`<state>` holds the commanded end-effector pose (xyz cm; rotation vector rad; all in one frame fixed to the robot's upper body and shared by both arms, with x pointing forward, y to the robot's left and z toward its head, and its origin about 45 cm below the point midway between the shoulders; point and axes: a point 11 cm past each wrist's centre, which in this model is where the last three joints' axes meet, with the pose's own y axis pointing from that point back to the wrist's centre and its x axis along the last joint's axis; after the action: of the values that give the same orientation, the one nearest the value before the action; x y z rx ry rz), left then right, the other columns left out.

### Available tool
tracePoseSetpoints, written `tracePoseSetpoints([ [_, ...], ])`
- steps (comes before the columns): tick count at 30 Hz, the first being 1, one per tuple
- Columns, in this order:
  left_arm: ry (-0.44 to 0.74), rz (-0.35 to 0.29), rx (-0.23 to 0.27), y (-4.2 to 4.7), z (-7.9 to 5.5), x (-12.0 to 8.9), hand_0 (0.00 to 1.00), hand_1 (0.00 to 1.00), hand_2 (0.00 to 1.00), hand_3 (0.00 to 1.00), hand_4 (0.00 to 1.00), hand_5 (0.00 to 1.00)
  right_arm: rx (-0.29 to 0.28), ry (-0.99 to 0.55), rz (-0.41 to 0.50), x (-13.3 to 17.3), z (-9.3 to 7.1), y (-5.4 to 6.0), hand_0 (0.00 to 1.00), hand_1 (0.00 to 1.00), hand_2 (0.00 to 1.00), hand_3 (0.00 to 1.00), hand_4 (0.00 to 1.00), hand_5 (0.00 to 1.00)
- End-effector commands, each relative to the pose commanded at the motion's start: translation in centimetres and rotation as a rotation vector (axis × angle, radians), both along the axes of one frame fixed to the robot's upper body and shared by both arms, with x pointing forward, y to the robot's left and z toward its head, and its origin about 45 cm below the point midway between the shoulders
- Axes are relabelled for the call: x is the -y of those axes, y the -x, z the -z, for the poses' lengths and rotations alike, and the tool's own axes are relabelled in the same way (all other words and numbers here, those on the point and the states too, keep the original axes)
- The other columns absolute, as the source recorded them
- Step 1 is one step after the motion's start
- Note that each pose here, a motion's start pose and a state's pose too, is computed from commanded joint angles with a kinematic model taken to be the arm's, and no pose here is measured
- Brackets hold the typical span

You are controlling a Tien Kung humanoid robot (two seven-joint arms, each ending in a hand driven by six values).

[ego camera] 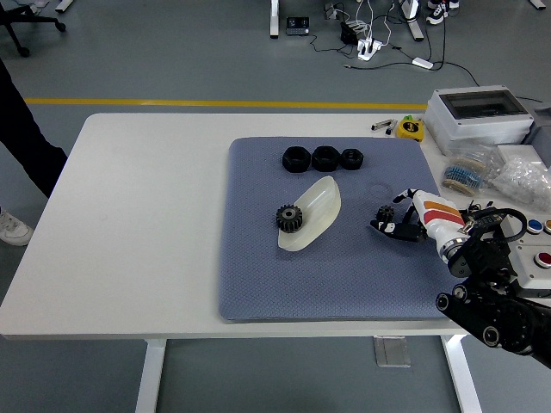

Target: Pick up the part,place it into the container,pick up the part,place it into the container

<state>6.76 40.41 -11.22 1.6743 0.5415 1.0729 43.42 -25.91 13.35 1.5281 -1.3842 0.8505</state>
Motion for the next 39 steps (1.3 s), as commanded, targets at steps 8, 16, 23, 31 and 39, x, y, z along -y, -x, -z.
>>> tracePoseSetpoints([
  [8, 0.0, 0.001, 0.002, -0.12, 0.0, 0.0, 0.688, 0.701, 0.736, 0.639, 0.661, 0.655, 0.037, 0.038, -0.009, -0.1, 0.1, 0.1, 0.072, 0.16, 0.344, 0.562, 0.902, 0.643],
  [16, 0.0, 0.002, 0.005, -0.31, 0.0, 0.1, 0.687, 0.701, 0.736, 0.64, 0.661, 0.655, 0.055, 0.09, -0.023, 0.0, 0.6, 0.5, 0.015, 0.1, 0.215, 0.377, 0.677, 0.437],
  [23, 0.001, 0.001, 0.007, -0.38, 0.0, 0.1, 0.687, 0.701, 0.736, 0.641, 0.661, 0.654, 0.045, 0.11, -0.035, -0.2, 0.8, 0.6, 0.002, 0.048, 0.154, 0.259, 0.648, 0.455],
  [31, 0.002, 0.001, 0.004, -0.25, 0.0, 0.1, 0.688, 0.701, 0.736, 0.64, 0.661, 0.655, 0.061, 0.108, -0.033, -0.1, 0.4, 0.5, 0.002, 0.029, 0.127, 0.246, 0.645, 0.465],
  [39, 0.002, 0.002, 0.003, -0.18, 0.0, 0.0, 0.688, 0.7, 0.736, 0.639, 0.66, 0.655, 0.099, 0.095, -0.016, 0.4, -1.0, -0.1, 0.002, 0.024, 0.119, 0.244, 0.653, 0.466],
])
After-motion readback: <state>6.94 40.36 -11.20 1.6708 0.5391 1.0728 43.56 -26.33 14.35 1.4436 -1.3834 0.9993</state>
